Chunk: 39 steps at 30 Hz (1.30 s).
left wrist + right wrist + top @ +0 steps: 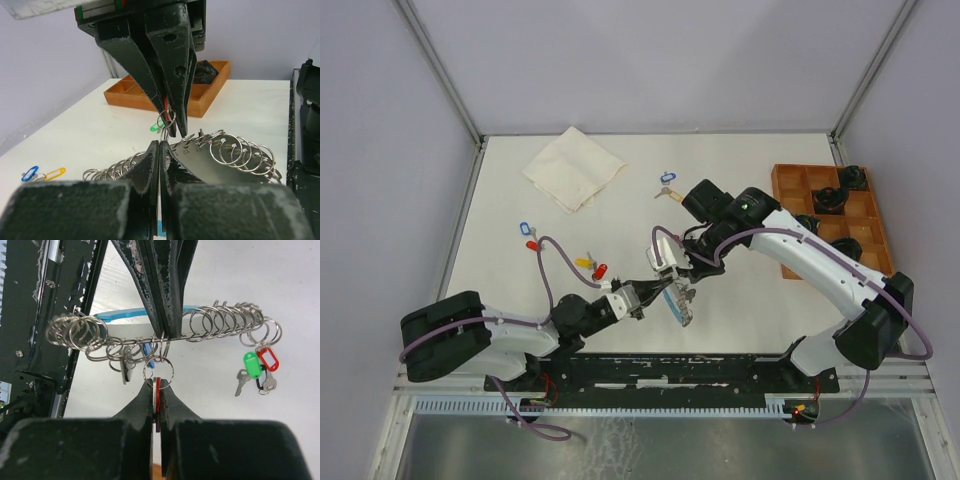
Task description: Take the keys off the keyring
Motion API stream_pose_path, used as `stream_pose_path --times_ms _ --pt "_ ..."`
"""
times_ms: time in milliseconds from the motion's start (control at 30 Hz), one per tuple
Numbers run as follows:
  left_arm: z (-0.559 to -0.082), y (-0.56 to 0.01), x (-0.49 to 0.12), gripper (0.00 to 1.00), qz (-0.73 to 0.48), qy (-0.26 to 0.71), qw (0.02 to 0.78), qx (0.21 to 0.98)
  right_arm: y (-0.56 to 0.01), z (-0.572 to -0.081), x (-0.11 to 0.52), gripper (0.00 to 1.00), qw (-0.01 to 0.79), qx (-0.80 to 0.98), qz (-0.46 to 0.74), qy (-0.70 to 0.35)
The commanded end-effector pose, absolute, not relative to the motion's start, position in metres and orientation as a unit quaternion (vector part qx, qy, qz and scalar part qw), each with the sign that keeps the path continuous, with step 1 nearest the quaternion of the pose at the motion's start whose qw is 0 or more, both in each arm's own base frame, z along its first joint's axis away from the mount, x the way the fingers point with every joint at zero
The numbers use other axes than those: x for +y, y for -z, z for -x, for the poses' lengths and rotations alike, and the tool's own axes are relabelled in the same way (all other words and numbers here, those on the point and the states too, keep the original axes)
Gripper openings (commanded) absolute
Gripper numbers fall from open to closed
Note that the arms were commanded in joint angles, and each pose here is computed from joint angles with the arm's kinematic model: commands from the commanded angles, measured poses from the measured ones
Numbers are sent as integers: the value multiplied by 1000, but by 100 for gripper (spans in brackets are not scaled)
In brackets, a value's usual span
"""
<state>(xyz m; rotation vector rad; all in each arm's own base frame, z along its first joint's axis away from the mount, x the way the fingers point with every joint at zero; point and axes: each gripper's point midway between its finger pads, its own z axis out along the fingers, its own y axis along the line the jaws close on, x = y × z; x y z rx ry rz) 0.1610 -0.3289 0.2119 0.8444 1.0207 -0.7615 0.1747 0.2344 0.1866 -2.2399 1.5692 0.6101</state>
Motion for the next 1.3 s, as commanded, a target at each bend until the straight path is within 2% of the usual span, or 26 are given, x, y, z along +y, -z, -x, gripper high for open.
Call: stream_pose_path --times_ms 0,233,400,833,1267 --pt "-155 -247 -322 3 -337 385 750 419 -196 -176 232 3 203 520 805 -201" --pt "-148 -242 -325 3 -349 410 731 418 -198 -186 229 3 246 447 846 -154" --pt "-147 -239 -326 3 -347 425 721 422 -194 -183 232 2 253 408 863 -158" --pt "-151 -218 -333 3 -351 429 707 438 -215 -167 239 1 240 463 825 -217" --pt "-151 -213 -331 3 -357 432 697 447 -211 -172 238 1 224 513 800 -214"
